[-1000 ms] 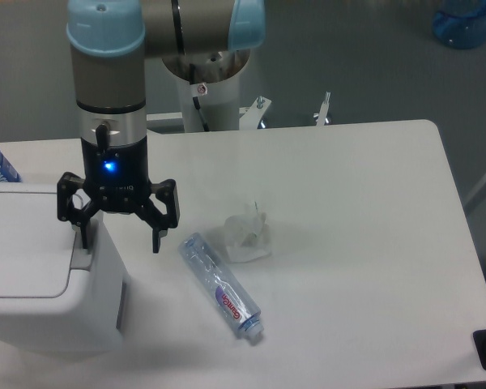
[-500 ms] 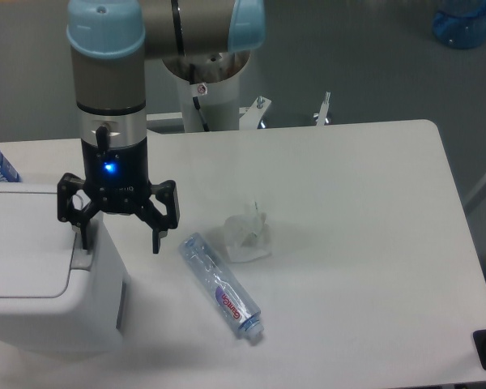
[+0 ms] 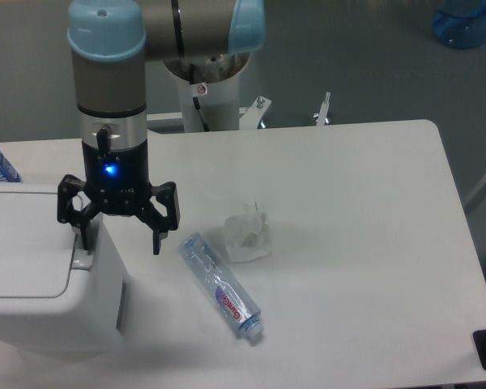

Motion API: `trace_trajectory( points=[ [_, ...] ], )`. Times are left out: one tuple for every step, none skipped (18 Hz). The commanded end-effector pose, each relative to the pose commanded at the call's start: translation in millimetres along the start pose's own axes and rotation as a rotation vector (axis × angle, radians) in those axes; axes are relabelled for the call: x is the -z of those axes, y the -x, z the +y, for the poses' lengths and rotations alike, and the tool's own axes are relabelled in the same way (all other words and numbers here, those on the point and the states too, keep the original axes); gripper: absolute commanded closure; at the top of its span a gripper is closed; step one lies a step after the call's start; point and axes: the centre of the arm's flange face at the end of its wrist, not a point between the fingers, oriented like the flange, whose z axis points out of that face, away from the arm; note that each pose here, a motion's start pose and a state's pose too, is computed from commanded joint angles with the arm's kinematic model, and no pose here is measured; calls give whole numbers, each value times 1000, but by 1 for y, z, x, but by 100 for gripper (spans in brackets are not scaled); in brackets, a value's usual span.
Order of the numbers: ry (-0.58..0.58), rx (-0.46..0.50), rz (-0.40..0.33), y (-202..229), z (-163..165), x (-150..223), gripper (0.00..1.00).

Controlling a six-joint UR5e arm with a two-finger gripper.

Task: Open the trash can
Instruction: 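Push the bin lid down with the gripper finger to tip it open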

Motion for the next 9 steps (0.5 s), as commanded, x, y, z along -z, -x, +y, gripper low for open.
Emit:
trace_trajectory(
  points=[
    [0, 0, 0, 0, 0, 0, 0],
    [0, 0, 0, 0, 0, 0, 0],
    [0, 0, 0, 0, 0, 0, 0],
    [0, 0, 0, 0, 0, 0, 0],
    [2, 0, -1, 0, 0, -1, 0],
    [-1, 0, -2, 0, 0, 1, 0],
    [-7, -3, -3, 0, -2, 4, 0],
    [-19, -8, -4, 0, -5, 9, 0],
    [-31, -15, -7, 0, -8, 15, 0]
  ],
)
